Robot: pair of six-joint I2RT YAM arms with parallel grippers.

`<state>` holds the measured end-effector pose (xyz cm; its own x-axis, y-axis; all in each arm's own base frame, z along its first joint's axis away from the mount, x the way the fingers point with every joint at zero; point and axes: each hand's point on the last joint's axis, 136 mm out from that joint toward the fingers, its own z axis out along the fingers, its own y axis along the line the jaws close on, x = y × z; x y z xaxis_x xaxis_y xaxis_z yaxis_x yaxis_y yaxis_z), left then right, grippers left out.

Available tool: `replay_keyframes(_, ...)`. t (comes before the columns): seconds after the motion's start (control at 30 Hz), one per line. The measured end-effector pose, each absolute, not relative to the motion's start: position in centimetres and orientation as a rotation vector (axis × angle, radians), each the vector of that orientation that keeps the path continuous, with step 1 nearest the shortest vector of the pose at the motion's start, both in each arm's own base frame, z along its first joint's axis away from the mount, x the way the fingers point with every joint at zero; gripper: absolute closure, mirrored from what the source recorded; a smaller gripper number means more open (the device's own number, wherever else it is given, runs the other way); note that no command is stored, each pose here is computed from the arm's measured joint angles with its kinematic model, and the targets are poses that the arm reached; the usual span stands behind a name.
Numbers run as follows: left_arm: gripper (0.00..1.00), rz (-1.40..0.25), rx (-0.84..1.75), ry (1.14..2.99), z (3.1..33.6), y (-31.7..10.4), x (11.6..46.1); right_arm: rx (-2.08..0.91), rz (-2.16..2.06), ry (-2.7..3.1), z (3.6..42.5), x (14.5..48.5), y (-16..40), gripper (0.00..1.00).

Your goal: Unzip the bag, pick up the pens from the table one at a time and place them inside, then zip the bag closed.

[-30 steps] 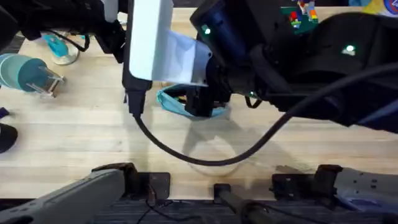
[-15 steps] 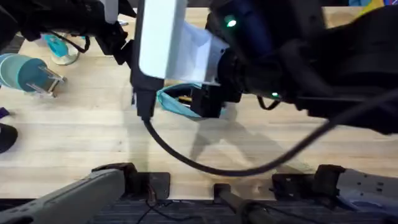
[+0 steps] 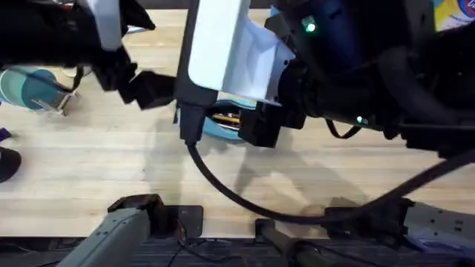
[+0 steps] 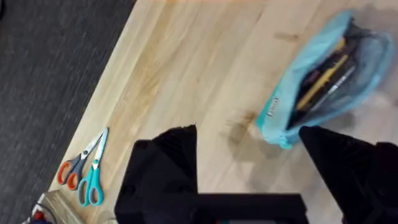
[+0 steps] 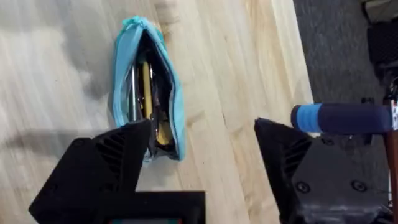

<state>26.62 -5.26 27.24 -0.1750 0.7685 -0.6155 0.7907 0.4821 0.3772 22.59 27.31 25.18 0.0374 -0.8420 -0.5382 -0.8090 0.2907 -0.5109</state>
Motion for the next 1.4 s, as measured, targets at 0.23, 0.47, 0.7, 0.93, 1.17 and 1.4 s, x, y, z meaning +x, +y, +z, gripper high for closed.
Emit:
replay_keyframes(0.23,0.007,0.021,1.305,1.881,29.2,-5.7,23.0,-1.48,-0.043,1.772,25.1,22.7,27.2,0.006)
replay_keyframes(0.47,0.008,0.068,1.243,1.829,31.2,-6.2,19.2,-1.438,-0.064,1.805,25.1,23.9,26.2,0.005)
replay_keyframes(0.7,0.007,0.063,1.226,1.887,30.4,-6.0,16.5,-1.401,-0.068,1.806,25.6,24.7,25.9,0.005)
replay_keyframes(0.93,0.006,0.108,1.165,1.937,30.1,-4.8,16.9,-1.389,-0.07,1.807,25.7,24.9,25.8,0.005)
replay_keyframes(1.17,0.007,0.124,1.021,1.983,28.0,-2.3,19.3,-1.37,-0.08,1.821,25.7,25.5,25.3,0.005)
replay_keyframes(1.4,0.008,0.041,0.911,1.982,24.1,-0.6,21.1,-1.362,-0.087,1.828,25.7,25.8,25.0,0.005)
